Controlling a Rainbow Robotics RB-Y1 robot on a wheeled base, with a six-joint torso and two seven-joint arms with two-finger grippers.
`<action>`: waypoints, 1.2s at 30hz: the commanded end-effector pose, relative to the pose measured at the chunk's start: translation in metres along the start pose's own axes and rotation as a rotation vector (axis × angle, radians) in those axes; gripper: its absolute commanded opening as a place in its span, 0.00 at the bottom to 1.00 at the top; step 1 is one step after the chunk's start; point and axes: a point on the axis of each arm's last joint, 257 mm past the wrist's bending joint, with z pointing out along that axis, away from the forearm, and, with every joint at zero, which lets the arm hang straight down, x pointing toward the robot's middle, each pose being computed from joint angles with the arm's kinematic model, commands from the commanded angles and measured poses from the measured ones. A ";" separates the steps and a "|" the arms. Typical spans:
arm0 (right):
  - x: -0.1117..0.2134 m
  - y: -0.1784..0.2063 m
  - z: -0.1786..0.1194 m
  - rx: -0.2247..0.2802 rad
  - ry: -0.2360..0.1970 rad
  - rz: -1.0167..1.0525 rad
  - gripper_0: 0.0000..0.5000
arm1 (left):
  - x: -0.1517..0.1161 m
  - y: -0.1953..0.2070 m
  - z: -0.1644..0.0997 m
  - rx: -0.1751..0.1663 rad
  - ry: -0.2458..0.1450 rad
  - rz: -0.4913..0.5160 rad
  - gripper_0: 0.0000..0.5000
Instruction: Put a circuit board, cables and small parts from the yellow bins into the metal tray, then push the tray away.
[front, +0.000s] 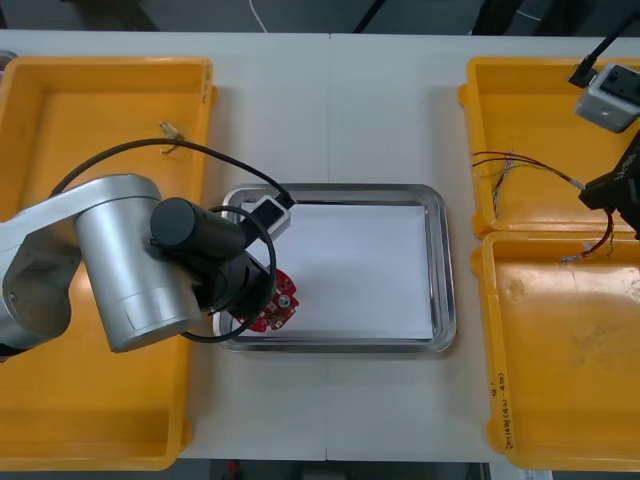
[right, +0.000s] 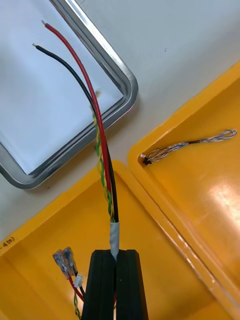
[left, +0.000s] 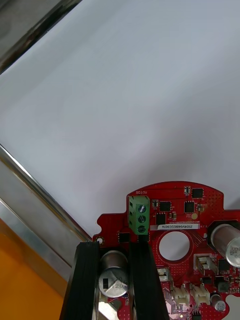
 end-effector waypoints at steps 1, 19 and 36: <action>-0.015 -0.012 -0.005 0.030 0.026 -0.058 0.00 | -0.022 -0.010 0.000 0.006 -0.049 -0.079 0.00; -0.001 -0.018 0.005 0.046 0.064 -0.012 0.00 | -0.019 -0.008 0.028 -0.017 -0.060 -0.098 0.00; 0.016 -0.027 0.001 0.054 0.058 0.060 0.00 | -0.019 -0.015 0.026 0.005 -0.058 -0.134 1.00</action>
